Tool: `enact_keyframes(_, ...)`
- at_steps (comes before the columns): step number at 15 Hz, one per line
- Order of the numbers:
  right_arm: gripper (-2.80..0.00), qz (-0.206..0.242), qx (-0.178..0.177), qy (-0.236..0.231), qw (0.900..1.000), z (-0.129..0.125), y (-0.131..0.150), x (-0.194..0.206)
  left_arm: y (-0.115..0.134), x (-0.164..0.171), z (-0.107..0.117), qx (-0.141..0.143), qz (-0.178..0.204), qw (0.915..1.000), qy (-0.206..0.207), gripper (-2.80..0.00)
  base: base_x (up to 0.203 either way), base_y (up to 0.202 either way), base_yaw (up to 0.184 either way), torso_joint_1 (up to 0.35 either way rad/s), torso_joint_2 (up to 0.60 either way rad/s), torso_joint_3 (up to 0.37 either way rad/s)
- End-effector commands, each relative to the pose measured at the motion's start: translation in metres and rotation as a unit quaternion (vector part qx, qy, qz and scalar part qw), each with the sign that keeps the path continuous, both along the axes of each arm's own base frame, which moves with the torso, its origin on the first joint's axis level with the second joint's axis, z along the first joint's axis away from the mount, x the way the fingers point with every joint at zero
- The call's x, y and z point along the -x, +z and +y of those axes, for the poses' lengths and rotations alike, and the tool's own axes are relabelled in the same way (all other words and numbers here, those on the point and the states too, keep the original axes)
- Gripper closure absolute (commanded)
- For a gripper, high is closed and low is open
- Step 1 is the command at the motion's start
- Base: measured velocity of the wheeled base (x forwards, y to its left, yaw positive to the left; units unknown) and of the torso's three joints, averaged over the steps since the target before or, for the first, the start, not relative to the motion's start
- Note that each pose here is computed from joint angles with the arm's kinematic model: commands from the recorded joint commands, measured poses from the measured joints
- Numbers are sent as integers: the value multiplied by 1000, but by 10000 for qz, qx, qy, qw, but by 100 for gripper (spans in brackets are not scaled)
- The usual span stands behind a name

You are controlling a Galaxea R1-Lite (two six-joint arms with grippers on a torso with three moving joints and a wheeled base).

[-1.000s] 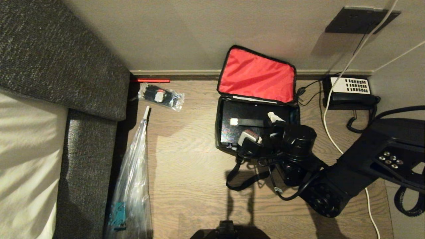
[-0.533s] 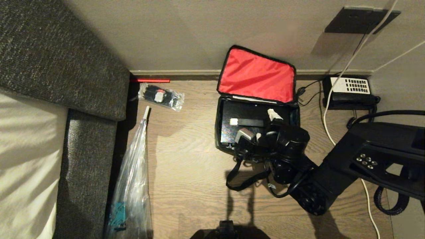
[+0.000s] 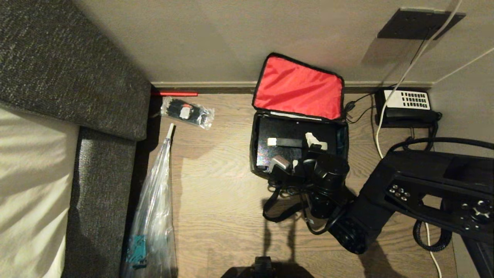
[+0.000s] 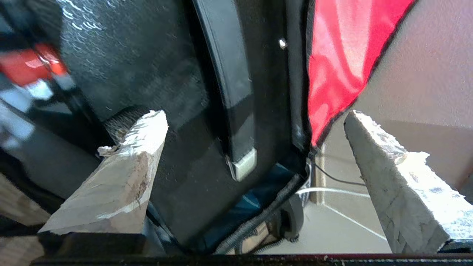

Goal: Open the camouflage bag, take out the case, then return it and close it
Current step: Grip the handle

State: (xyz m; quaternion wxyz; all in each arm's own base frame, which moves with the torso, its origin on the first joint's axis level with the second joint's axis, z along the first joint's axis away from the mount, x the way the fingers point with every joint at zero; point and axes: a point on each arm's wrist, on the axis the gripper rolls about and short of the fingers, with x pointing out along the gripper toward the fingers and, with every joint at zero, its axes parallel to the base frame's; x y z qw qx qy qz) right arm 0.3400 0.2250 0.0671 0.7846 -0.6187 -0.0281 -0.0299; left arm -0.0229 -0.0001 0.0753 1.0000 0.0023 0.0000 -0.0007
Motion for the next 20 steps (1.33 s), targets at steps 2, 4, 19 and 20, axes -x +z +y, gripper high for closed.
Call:
enact_keyframes(2,-280,-19,33,-54,10000,1,-8,-8,-1,0,0,0,22,10000,0,0,0,0,0,0,0,0)
enact_keyframes(4,-280,-2,45,-91,9999,1,-14,-13,0,0,0,0,15,10000,0,0,0,0,0,0,0,0)
enact_keyframes(19,-280,-305,741,-55,9968,-7,-13,-41,0,0,0,0,15,10000,0,0,0,0,0,0,0,0)
enact_keyframes(20,-280,-329,763,-73,9965,-7,-12,-43,-1,0,0,0,22,10000,0,0,0,0,0,0,0,0)
